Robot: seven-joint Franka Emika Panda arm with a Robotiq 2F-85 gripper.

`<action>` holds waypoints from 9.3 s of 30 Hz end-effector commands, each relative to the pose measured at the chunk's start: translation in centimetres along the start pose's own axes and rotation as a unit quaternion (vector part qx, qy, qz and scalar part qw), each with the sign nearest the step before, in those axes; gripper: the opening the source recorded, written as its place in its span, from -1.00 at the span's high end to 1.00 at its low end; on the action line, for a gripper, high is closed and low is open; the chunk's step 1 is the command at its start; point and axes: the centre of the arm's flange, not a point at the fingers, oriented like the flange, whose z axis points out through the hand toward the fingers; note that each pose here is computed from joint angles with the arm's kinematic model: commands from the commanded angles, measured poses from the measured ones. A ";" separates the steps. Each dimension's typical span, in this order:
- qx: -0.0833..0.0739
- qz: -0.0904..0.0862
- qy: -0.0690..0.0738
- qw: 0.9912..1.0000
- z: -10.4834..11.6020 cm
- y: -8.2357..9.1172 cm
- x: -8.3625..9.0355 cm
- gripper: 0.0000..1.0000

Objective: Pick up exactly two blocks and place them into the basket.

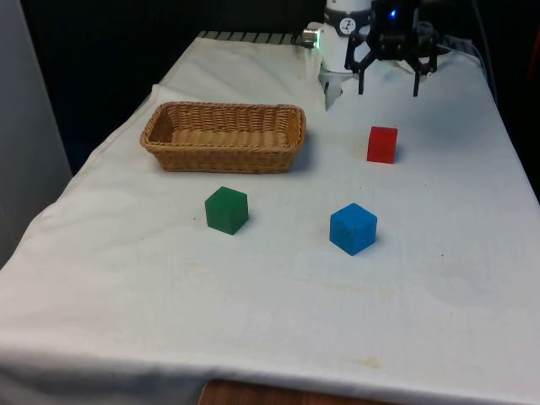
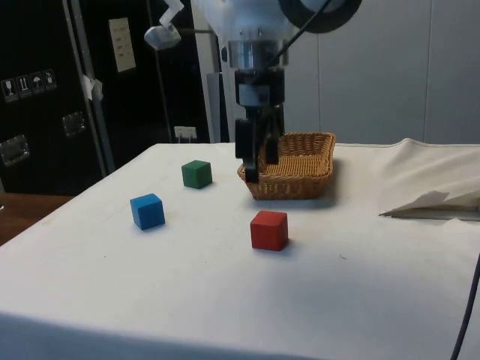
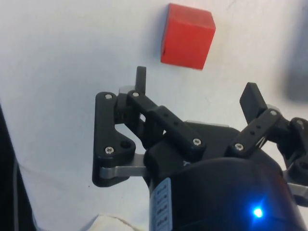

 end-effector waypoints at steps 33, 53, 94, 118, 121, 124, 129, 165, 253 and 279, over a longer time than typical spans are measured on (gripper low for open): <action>-0.009 0.001 0.007 1.000 7.7 -0.3 -0.8 -1.00; -0.018 -0.002 0.007 1.000 10.0 -0.2 -0.9 -0.59; -0.004 -0.007 0.010 1.000 1.8 2.8 -1.3 0.98; 0.007 -0.055 0.018 0.998 -2.4 6.1 1.5 0.98; 0.003 -0.065 0.014 0.998 -1.5 6.3 2.2 0.98; -0.001 -0.067 0.010 0.998 -1.1 6.5 2.5 0.98; -0.010 -0.072 0.006 0.997 0.5 8.5 3.6 0.98; -0.066 -0.073 -0.006 0.995 2.7 20.6 4.2 0.98; -0.066 -0.080 0.017 0.994 -3.5 14.3 9.9 -1.00; -0.098 -0.065 0.017 0.993 -2.3 10.4 15.7 -1.00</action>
